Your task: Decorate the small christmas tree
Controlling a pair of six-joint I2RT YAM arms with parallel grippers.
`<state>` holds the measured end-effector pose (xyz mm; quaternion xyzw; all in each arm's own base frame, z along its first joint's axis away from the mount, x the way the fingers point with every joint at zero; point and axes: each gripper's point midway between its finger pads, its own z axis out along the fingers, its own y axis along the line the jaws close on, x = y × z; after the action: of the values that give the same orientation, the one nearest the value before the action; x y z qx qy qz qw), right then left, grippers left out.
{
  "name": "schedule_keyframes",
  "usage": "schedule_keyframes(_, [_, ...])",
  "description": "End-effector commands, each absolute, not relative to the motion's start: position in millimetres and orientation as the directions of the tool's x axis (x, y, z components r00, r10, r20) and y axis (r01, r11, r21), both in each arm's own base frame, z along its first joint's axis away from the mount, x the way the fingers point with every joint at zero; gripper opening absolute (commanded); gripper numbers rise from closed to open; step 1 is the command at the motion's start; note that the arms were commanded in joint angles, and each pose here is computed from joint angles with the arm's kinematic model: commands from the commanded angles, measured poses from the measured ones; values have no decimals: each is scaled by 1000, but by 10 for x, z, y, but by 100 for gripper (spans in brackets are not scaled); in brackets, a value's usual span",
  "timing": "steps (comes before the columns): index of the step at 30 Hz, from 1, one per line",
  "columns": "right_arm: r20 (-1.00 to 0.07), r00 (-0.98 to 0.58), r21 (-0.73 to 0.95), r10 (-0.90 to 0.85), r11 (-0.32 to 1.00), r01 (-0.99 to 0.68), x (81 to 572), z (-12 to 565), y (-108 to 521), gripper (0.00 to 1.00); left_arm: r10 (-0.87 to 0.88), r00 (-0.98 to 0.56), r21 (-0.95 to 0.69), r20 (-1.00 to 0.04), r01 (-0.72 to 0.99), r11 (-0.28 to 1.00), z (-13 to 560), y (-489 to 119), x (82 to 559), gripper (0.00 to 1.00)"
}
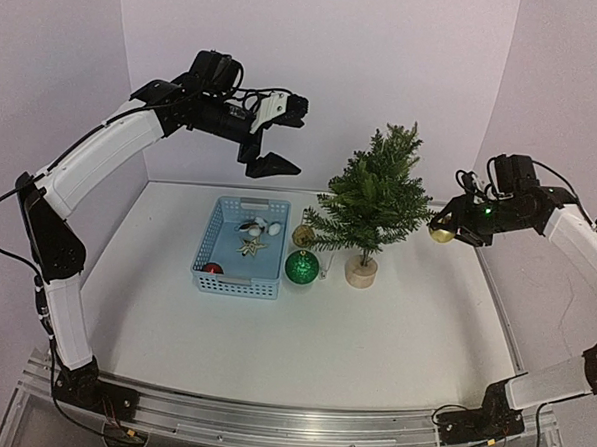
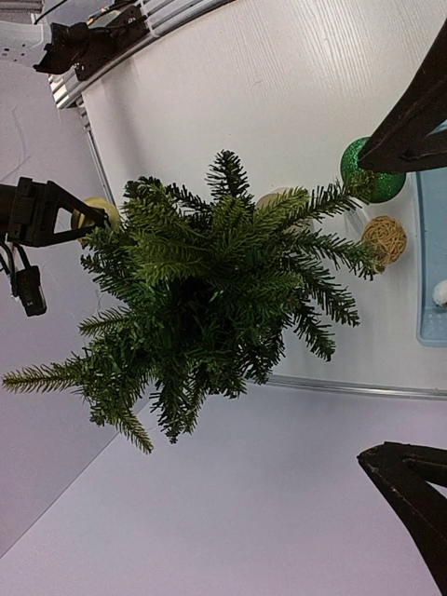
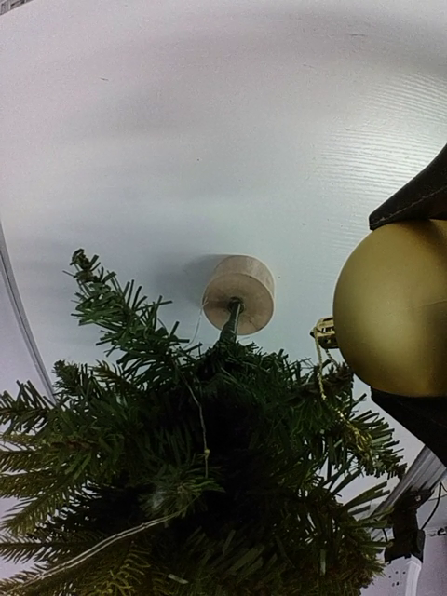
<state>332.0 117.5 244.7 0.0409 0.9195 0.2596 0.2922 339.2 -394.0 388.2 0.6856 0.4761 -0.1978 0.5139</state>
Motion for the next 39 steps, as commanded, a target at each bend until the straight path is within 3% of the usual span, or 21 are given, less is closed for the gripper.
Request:
schedule_keyframes(1, [-532,-814,514,235,853,-89,3384,2517,1188,51,428,510,569,-746,822,12,4112,-3873,3381,100])
schedule_keyframes(13, [-523,-818,524,240,848,-86,3417,2522,1210,54,427,513,572,-745,820,14,4119,-3873,3391,99])
schedule_keyframes(19, [-528,-811,522,252,850,-76,3444,2558,1194,61,429,512,573,-744,820,15,4128,-3860,3388,100])
schedule_keyframes(33, [-546,-798,520,254,850,-85,3397,2650,1179,59,428,512,573,-745,819,17,4144,-3842,3394,99])
schedule_keyframes(39, [-538,-813,527,222,842,-119,3214,2757,1209,66,455,477,547,-751,837,25,4079,-3759,3421,99])
